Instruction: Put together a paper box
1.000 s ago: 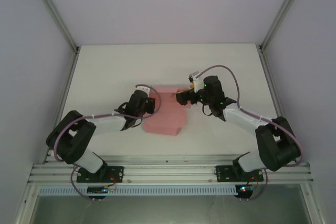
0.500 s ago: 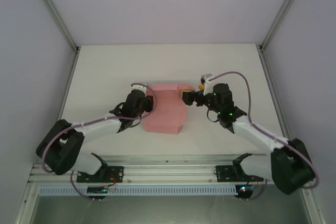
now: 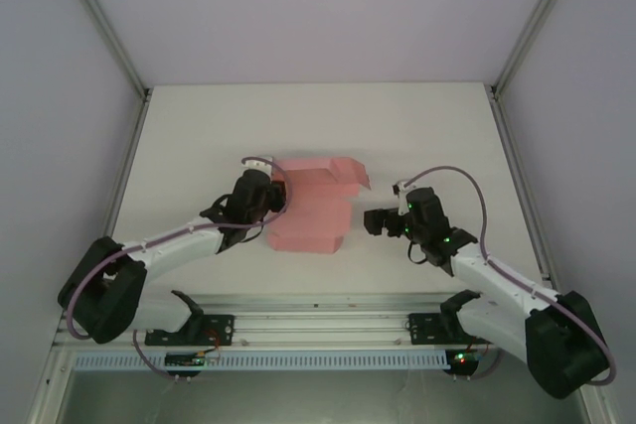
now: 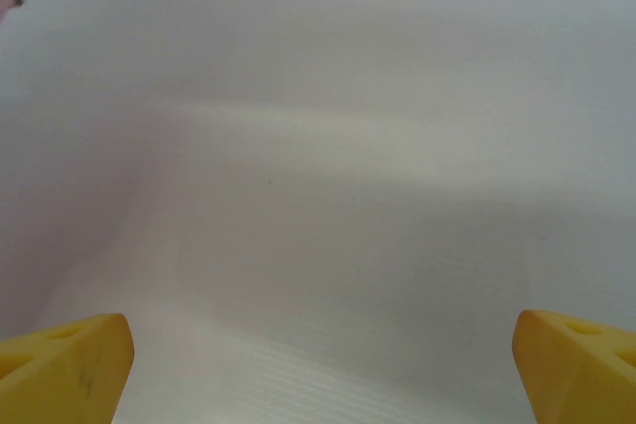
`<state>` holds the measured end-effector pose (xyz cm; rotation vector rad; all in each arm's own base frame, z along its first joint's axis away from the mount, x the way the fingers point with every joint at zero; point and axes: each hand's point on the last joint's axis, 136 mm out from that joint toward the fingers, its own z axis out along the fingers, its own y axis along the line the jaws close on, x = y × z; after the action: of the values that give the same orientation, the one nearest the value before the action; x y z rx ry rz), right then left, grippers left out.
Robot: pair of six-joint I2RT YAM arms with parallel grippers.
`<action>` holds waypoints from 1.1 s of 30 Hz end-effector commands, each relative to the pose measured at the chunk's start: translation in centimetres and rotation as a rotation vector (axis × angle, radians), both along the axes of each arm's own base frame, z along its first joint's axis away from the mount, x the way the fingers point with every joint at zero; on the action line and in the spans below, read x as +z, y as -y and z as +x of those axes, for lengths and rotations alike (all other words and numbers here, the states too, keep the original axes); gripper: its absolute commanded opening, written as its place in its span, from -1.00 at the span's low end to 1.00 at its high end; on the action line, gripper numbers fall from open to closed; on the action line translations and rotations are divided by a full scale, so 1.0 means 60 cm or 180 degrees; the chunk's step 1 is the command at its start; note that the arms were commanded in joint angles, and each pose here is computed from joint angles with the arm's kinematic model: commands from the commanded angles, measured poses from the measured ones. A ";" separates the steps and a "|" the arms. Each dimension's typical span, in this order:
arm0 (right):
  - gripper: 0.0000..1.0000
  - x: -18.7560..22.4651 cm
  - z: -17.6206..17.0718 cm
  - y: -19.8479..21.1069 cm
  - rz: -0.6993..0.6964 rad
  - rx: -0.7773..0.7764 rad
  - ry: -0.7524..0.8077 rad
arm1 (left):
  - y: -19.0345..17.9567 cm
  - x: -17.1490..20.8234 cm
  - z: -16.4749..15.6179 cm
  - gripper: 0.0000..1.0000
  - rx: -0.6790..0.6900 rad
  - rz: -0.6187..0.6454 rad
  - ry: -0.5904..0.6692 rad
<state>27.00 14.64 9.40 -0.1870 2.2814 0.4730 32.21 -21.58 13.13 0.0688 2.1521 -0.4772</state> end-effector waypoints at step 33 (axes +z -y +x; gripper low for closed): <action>0.99 0.063 0.099 -0.155 0.0081 0.0498 0.0663 | 0.034 0.034 -0.006 -1.00 -0.0268 -0.0249 0.0039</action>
<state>32.25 22.53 12.24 -0.3751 2.0966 0.5302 31.61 -21.67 12.28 0.0994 2.1968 -0.4872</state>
